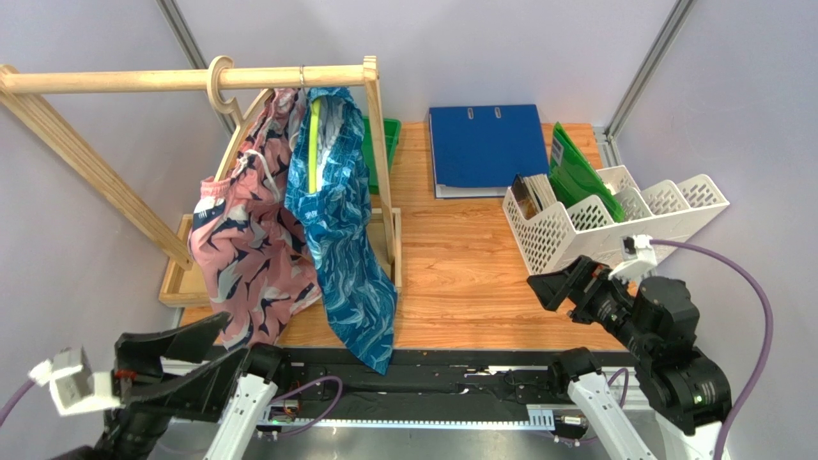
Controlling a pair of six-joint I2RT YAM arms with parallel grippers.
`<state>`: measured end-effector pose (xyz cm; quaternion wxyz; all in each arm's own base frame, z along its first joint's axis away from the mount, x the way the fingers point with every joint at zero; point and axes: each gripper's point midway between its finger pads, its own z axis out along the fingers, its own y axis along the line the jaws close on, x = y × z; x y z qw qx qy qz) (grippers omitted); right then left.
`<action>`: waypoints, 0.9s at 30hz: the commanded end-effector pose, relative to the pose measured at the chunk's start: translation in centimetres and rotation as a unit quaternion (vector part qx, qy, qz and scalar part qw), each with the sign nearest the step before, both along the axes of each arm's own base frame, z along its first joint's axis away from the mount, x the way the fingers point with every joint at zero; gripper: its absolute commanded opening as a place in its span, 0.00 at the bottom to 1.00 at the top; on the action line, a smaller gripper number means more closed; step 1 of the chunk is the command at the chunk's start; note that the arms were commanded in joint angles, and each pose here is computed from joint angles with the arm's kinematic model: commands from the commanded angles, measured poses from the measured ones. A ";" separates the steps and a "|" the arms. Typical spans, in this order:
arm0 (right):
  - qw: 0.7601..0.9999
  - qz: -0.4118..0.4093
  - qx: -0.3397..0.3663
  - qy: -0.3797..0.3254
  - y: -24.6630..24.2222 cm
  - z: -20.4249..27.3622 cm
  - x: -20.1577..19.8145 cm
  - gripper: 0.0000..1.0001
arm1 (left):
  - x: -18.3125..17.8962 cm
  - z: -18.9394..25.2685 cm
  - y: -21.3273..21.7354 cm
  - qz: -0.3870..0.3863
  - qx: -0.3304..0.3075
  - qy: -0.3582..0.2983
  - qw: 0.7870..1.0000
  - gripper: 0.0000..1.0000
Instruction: Remove the shorts from the hanger
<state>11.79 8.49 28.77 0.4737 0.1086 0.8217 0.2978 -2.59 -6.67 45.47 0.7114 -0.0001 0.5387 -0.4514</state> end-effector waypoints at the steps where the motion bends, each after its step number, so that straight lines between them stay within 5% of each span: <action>1: 0.995 0.099 0.011 -0.018 3.2 2.1 0.9 1.00 | 3.9 -2.7 -1.3 -0.004 0.067 0.140 0.988 0.90; 6: 0.982 0.178 0.059 0.007 6.7 3.8 1.6 1.00 | 6.9 -0.6 -1.6 0.011 0.085 0.167 0.982 0.88; 16: 0.980 0.199 -0.001 -0.001 12.3 4.1 2.7 1.00 | 8.8 3.1 -3.6 -0.034 0.072 0.162 0.984 0.86; 27: 0.955 0.289 -0.055 -0.032 20.6 4.6 -3.7 1.00 | 13.6 4.5 -4.1 -0.009 0.131 0.188 0.973 0.82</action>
